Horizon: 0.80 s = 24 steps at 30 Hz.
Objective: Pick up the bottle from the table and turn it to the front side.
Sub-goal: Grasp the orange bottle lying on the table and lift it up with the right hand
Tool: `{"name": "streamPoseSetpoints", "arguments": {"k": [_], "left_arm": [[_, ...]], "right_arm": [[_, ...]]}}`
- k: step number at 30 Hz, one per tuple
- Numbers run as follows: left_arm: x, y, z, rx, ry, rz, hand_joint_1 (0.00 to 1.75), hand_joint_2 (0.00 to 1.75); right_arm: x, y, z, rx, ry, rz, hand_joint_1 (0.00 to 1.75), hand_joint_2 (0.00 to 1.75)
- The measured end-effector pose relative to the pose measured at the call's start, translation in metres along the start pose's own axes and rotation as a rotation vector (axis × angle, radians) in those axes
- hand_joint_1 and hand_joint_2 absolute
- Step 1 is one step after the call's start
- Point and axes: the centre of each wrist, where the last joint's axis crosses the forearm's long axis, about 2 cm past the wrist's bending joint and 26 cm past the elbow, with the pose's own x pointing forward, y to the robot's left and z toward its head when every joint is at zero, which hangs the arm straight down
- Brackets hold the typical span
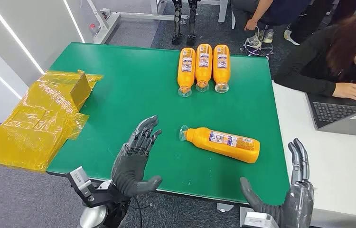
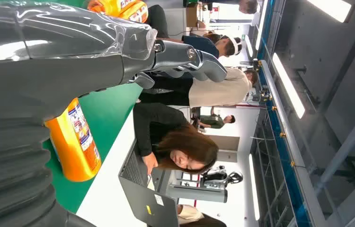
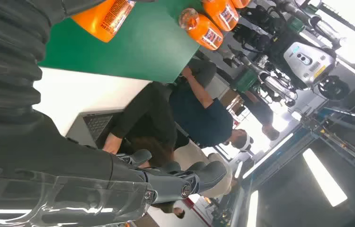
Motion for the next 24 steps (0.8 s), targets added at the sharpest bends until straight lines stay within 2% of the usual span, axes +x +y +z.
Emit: {"name": "streamPoseSetpoints", "arguments": {"k": [4, 8, 13, 18, 24], "left_arm": [[-0.001, -0.001, 0.002, -0.002, 0.002, 0.006, 0.00, 1.75], [-0.001, -0.002, 0.004, -0.017, 0.000, 0.013, 0.00, 1.75], [-0.001, -0.001, -0.002, -0.031, -0.010, 0.020, 0.00, 1.75], [-0.001, -0.002, -0.006, -0.029, -0.017, 0.031, 0.00, 1.75], [-0.003, -0.003, -0.007, -0.025, -0.017, 0.043, 0.00, 1.75]], "right_arm": [[0.000, 0.001, 0.000, 0.028, 0.012, -0.005, 0.00, 1.75], [-0.005, 0.007, -0.008, 0.160, 0.033, 0.012, 0.00, 1.75], [-0.024, 0.020, -0.043, 0.282, -0.010, 0.096, 0.00, 1.75], [-0.045, 0.029, -0.078, 0.288, -0.072, 0.184, 0.00, 1.75], [-0.054, 0.047, -0.110, 0.293, -0.126, 0.257, 0.00, 1.75]]}}
